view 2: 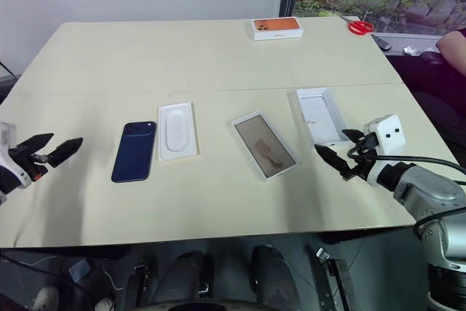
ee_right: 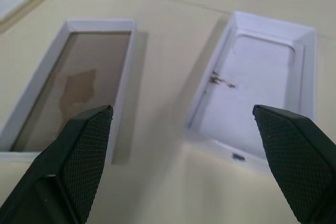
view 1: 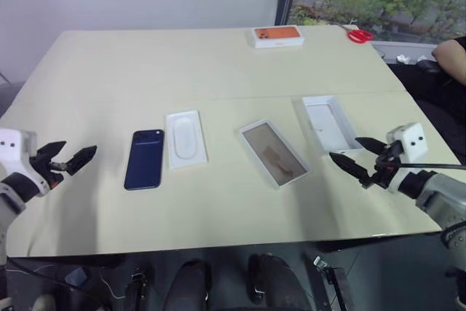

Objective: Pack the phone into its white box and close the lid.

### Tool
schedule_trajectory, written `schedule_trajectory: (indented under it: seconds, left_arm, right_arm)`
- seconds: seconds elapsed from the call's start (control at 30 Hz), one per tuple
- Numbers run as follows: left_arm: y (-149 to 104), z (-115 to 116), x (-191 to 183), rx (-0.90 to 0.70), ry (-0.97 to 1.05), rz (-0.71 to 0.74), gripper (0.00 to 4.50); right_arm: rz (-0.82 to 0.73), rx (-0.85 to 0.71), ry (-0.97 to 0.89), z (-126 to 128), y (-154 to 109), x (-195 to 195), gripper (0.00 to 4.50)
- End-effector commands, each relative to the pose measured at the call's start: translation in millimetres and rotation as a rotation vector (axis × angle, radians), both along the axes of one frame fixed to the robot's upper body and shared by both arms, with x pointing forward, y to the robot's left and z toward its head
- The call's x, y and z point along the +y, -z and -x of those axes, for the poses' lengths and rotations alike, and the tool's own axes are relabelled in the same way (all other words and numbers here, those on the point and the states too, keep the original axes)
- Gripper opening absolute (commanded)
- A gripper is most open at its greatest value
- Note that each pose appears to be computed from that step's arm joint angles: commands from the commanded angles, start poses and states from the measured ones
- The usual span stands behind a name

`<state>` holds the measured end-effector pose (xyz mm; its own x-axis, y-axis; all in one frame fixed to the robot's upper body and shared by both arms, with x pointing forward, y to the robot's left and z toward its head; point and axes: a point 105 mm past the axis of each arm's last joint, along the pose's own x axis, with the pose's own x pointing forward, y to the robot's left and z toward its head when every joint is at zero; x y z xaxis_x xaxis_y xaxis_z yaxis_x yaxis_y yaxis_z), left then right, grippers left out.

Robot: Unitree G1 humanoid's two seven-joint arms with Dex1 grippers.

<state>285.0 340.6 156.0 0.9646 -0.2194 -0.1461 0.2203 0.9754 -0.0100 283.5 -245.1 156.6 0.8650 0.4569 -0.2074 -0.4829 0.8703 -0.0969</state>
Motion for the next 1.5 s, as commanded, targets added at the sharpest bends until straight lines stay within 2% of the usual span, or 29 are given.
schedule_trajectory:
  seconds: [0.03, 0.27, 0.37, 0.47, 0.53, 0.67, 0.8, 0.9, 1.5]
  left_arm:
    - [-14.8, -8.7, -44.3, -0.052, 0.140, 0.043, 4.50]
    - [-22.8, -26.3, -120.7, -0.021, 0.333, 0.194, 4.50]
    - [-27.8, -38.2, -128.4, 0.000, 0.252, 0.283, 4.50]
    - [-19.8, -50.4, -133.8, 0.094, 0.149, 0.294, 4.50]
    - [-12.9, -57.0, -136.8, 0.172, 0.080, 0.287, 4.50]
    - [-14.4, -64.3, -145.9, 0.274, 0.054, 0.391, 4.50]
    - [-5.5, -63.5, -150.2, 0.415, 0.030, 0.318, 4.50]
    - [0.1, -64.9, -151.3, 0.490, 0.002, 0.347, 4.50]
    - [11.6, -70.5, -165.3, 0.570, 0.008, 0.337, 4.50]
  right_arm:
    - [0.039, -0.078, -0.091, 0.9, -20.5, 24.4, 4.46]
    - [0.034, -0.130, -0.295, 7.3, -34.1, 82.5, 4.46]
    - [0.027, -0.135, -0.374, 10.1, -36.5, 106.7, 4.46]
    - [0.019, -0.140, -0.421, 13.0, -40.6, 118.3, 4.46]
    - [0.011, -0.131, -0.434, 15.5, -39.7, 121.5, 4.46]
    - [0.018, -0.100, -0.442, 20.6, -33.1, 121.4, 4.46]
    - [0.015, -0.086, -0.442, 25.2, -30.5, 120.2, 4.46]
    - [0.018, -0.085, -0.431, 24.3, -29.9, 118.0, 4.46]
    - [0.035, -0.105, -0.448, 28.4, -35.0, 122.8, 4.46]
